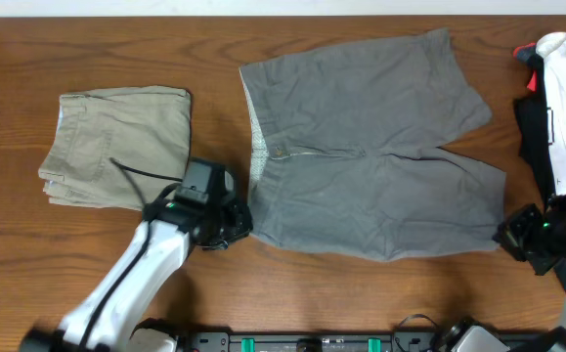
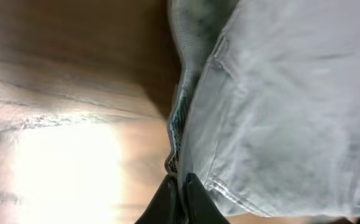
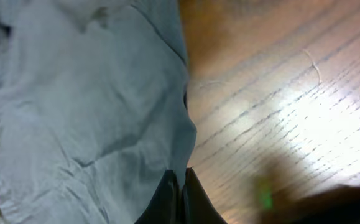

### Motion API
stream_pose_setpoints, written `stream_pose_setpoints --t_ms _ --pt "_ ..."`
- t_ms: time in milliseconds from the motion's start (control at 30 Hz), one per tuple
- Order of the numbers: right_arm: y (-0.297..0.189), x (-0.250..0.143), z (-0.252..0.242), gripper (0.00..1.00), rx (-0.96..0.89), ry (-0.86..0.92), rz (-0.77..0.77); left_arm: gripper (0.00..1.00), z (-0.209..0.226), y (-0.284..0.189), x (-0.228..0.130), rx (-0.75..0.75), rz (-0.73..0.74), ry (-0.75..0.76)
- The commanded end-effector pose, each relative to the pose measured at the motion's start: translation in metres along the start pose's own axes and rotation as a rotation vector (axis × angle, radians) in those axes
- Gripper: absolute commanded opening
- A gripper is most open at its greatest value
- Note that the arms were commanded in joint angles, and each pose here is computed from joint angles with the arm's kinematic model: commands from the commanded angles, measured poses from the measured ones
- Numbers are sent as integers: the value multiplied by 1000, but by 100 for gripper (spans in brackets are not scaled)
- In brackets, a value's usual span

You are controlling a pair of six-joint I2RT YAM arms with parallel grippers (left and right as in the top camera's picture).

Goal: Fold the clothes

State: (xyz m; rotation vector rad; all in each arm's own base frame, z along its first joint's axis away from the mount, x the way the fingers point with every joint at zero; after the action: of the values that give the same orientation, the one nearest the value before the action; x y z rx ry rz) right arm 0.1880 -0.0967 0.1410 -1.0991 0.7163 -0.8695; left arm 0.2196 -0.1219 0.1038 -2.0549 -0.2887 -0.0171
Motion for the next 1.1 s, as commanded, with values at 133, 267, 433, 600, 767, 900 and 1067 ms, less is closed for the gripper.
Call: stream_pose_setpoints --t_ms 133,267,433,600,767,900,1067 --pt "-46 -10 23 1 112 -145 -40 6 -30 -94 -3 -57 -252 142" --pt "-77 -23 34 1 171 -174 -77 6 -42 -141 -18 -100 -339 192" --pt "-103 -29 52 1 213 -233 -139 6 -50 -193 -19 -59 -477 236" --pt "-102 -20 94 1 364 -331 -166 6 -43 -194 0 55 -512 225" --pt "-89 -2 135 1 433 -382 -192 6 -40 -164 23 135 -419 228" --pt "-67 2 172 1 480 -461 -170 6 -36 -137 39 188 -340 222" --pt "-33 13 208 1 515 -511 -149 6 -19 -114 67 345 -341 202"
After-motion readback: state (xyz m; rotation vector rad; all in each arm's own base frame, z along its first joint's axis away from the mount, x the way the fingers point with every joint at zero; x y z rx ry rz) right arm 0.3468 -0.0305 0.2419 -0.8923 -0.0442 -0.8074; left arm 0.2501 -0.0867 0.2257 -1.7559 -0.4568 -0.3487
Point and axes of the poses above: each gripper's point midway between its finger pads, its own y axis out along the fingers, its own z axis along the line the jaws close on, x = y × z, the point moved 4 cm from there along -y, back along the fingers, and after that the axes turned 8 degrees about y, right-handed, at the moved point
